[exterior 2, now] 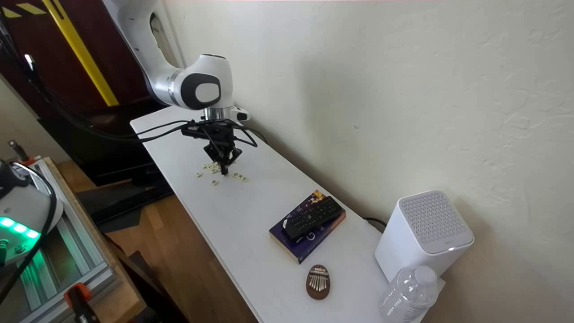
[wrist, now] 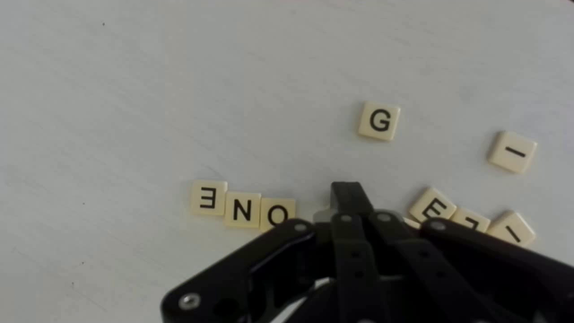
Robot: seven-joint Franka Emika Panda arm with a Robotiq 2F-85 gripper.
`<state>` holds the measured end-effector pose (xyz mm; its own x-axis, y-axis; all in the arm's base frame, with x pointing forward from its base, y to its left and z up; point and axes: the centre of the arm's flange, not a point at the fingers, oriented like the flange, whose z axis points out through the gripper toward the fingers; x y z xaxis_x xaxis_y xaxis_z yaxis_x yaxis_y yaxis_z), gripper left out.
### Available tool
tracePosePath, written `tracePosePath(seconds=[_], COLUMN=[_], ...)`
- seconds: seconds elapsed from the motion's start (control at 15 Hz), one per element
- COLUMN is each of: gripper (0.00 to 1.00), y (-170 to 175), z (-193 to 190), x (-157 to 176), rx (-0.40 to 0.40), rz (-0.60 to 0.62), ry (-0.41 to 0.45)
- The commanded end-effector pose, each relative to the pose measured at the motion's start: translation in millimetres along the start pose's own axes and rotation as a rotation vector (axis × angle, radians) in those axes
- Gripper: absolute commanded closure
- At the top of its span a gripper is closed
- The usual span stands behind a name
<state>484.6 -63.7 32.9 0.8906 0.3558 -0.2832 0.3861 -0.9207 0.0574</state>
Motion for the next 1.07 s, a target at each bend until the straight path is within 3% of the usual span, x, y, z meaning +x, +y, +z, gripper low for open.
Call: tracePosePath(seconds=[0.0, 1.0], gripper=[1.0, 1.0], y=[-2.9, -2.9], z=[8.6, 12.9], x=[10.8, 14.9], rx=[-0.051, -0.158], rz=[-0.081, -0.234], ry=[-0.021, -0.082])
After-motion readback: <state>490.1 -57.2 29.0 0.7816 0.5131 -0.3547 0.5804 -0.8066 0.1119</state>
